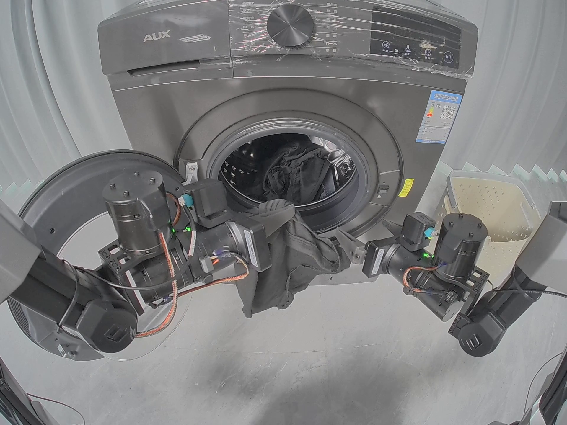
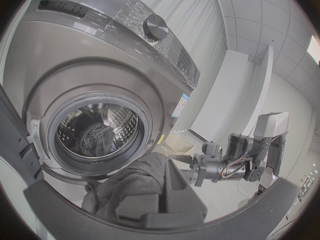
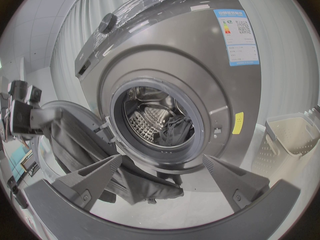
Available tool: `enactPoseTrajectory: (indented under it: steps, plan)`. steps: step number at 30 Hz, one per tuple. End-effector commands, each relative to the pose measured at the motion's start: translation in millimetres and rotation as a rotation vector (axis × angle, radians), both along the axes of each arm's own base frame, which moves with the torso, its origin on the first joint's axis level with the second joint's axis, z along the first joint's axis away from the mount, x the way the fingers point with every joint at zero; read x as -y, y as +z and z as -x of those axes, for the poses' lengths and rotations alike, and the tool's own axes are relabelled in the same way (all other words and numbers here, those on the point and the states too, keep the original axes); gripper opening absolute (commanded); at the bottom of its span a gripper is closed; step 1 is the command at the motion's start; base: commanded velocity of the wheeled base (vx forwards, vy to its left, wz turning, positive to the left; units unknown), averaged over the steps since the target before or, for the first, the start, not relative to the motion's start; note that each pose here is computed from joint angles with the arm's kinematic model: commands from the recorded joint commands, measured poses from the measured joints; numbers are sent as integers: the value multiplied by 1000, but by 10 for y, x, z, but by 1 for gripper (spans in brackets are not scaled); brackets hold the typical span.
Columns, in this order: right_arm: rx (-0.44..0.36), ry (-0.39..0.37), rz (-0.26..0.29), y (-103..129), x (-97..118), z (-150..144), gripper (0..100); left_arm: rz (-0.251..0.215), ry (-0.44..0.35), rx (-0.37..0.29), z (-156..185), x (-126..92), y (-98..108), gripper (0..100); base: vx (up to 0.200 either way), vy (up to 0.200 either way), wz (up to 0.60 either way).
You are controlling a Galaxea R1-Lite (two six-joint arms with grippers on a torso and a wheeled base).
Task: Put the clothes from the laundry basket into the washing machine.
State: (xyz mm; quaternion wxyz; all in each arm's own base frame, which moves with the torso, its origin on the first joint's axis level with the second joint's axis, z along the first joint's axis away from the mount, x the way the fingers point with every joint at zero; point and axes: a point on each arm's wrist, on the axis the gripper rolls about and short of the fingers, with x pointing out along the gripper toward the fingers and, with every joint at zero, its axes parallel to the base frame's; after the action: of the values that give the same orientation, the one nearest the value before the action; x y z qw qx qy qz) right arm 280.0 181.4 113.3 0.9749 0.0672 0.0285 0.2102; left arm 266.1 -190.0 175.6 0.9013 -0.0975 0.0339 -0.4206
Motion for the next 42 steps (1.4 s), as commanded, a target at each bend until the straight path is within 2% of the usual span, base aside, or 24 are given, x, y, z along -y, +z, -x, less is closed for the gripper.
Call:
enactPoseTrajectory:
  steps: [1, 5, 11, 25, 31, 42]
  plan:
    - [-39, -8, 28, -130, 35, -9, 100, 16, -2, 24, 42, -24, 87, 0, 0, 0, 0]
    - [-102, 61, 64, -318, 102, 72, 100, 23, -2, 36, 60, -36, 131, 0, 0, 0, 0]
    - [-161, 124, 94, -486, 156, 199, 100, 24, 0, 38, 57, -40, 132, 0, 0, 0, 0]
    - [-282, 147, 182, -756, 248, 419, 100, 25, 0, 41, 54, -39, 140, 0, 0, 0, 0]
    - [-276, 260, 178, -757, 145, 492, 100, 31, 1, 48, 58, -47, 140, 0, 0, 0, 0]
    - [-216, 266, 152, -845, -44, 229, 100, 31, 0, 45, 51, -42, 128, 0, 0, 0, 0]
